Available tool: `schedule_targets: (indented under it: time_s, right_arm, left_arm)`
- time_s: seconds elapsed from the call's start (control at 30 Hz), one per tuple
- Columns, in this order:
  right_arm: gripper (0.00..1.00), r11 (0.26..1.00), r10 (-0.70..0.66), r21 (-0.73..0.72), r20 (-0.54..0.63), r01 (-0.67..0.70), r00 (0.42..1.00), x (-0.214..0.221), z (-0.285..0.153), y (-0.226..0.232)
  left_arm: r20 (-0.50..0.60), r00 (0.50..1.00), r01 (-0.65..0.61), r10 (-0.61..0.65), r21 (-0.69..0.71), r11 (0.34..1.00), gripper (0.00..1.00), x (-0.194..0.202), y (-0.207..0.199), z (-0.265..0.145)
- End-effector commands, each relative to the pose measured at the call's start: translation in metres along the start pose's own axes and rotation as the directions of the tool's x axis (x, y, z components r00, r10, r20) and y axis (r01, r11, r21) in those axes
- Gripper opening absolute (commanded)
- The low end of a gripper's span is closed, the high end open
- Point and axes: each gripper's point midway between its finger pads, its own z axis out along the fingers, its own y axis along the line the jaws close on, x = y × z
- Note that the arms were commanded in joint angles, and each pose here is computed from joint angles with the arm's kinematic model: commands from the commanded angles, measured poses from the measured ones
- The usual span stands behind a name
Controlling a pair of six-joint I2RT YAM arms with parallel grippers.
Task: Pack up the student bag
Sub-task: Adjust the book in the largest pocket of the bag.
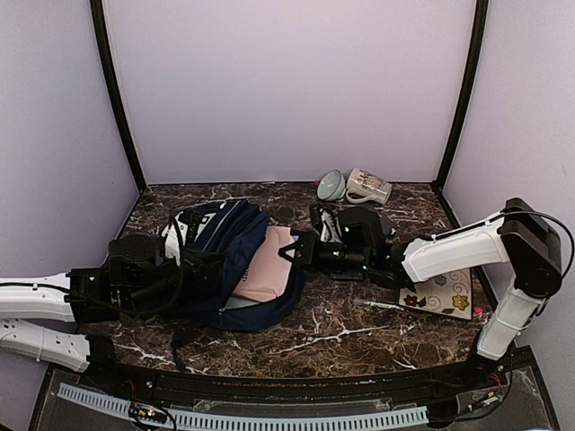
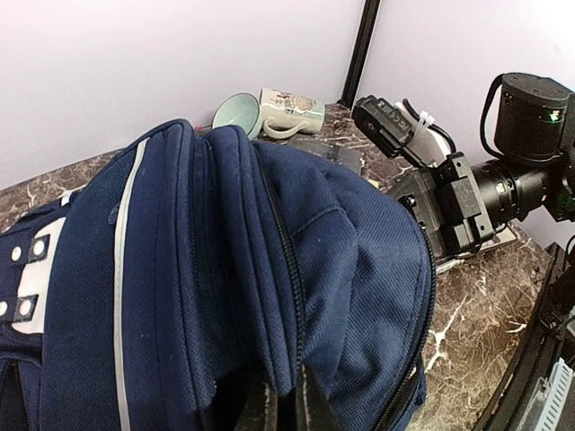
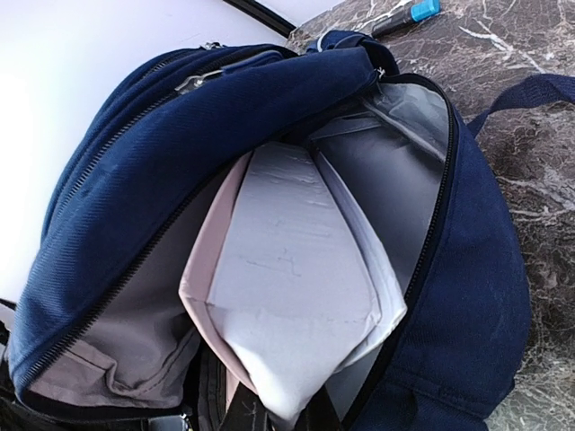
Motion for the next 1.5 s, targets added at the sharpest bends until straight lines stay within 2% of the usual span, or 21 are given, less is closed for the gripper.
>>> schedule_targets:
  time_s: [0.0, 0.2, 0.33, 0.43, 0.73, 0.8, 0.87, 0.97, 1.23, 1.33, 1.47]
  right_arm:
    - [0.0, 0.991, -0.043, -0.132, -0.069, 0.033, 0.997, 0.003, -0.01, 0.028]
    - [0.0, 0.978, -0.016, -0.208, -0.126, -0.011, 0.992, 0.012, 0.008, 0.033]
    - [0.0, 0.968, -0.018, -0.25, -0.185, -0.029, 0.983, 0.023, 0.031, 0.035]
    - [0.0, 0.972, -0.033, -0.236, -0.218, -0.02, 0.975, 0.033, 0.05, 0.028]
    - [0.01, 0.984, -0.081, -0.175, -0.218, 0.043, 0.973, 0.051, 0.076, 0.018]
    - [0.13, 0.988, -0.111, -0.126, -0.205, 0.086, 0.973, 0.051, 0.074, 0.011]
    - [0.34, 0.99, -0.14, -0.046, -0.182, 0.133, 0.973, 0.05, 0.067, -0.004]
    - [0.59, 0.973, -0.205, 0.069, -0.175, 0.219, 0.963, 0.046, 0.049, -0.023]
    - [0.89, 0.854, -0.339, 0.342, -0.209, 0.393, 0.917, 0.03, -0.009, -0.049]
    - [0.95, 0.792, -0.359, 0.447, -0.211, 0.417, 0.909, 0.022, -0.033, -0.058]
    - [0.96, 0.748, -0.375, 0.508, -0.209, 0.428, 0.903, 0.019, -0.048, -0.066]
  left_arm:
    - [0.232, 0.972, -0.007, -0.018, 0.106, 0.994, 0.0, -0.077, -0.024, -0.024]
    - [0.237, 0.971, -0.049, 0.0, 0.202, 0.978, 0.0, -0.075, -0.042, -0.024]
    - [0.214, 0.977, -0.071, 0.023, 0.218, 0.973, 0.0, -0.068, -0.048, -0.017]
    - [0.21, 0.977, -0.079, 0.029, 0.232, 0.969, 0.0, -0.066, -0.051, -0.016]
    - [0.184, 0.983, -0.069, 0.026, 0.23, 0.971, 0.0, -0.056, -0.051, -0.008]
    - [0.17, 0.985, -0.054, 0.018, 0.209, 0.976, 0.0, -0.05, -0.046, -0.007]
    - [0.162, 0.987, -0.032, 0.004, 0.17, 0.985, 0.0, -0.044, -0.035, -0.009]
    - [0.155, 0.988, 0.005, -0.02, 0.096, 0.995, 0.0, -0.035, -0.016, -0.013]
    - [0.145, 0.988, 0.049, -0.053, 0.032, 0.998, 0.0, -0.022, 0.002, -0.018]
    - [0.131, 0.989, 0.06, -0.061, 0.013, 0.998, 0.0, -0.019, 0.005, -0.017]
    - [0.111, 0.991, 0.071, -0.071, 0.005, 0.997, 0.0, -0.012, 0.007, -0.015]
